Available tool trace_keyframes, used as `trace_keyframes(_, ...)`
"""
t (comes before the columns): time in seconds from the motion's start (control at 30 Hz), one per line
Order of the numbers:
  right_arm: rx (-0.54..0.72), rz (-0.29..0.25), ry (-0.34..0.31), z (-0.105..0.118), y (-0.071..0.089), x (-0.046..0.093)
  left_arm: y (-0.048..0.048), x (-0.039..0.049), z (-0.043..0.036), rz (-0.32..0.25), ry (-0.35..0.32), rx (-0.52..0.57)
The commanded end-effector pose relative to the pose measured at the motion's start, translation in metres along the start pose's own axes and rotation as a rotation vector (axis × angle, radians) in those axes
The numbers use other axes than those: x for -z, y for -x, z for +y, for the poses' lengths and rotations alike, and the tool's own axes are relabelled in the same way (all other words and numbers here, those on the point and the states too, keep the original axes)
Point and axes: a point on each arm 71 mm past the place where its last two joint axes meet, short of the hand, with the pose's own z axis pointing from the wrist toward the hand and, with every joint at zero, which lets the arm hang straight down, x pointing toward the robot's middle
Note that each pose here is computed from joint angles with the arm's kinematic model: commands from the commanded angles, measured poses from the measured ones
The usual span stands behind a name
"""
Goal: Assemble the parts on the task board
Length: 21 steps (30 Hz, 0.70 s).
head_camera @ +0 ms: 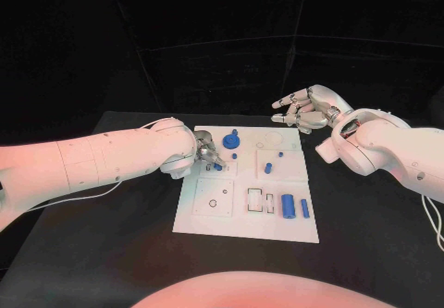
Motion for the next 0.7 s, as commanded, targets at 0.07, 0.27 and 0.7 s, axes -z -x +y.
trace_keyframes(0.07, 0.002, 0.006, 0.011, 0.0020, -0.0001, -0.0006, -0.0039, 0.0001, 0.0008, 0.042, 0.016, -0.031)
trace_keyframes(0.27, 0.001, 0.006, 0.013, 0.0023, -0.0004, -0.0010, -0.0047, 0.0000, 0.0012, 0.052, 0.024, -0.035)
trace_keyframes(0.7, 0.001, 0.007, 0.013, 0.0022, -0.0007, -0.0016, -0.0041, -0.0038, -0.0007, 0.058, 0.033, -0.034)
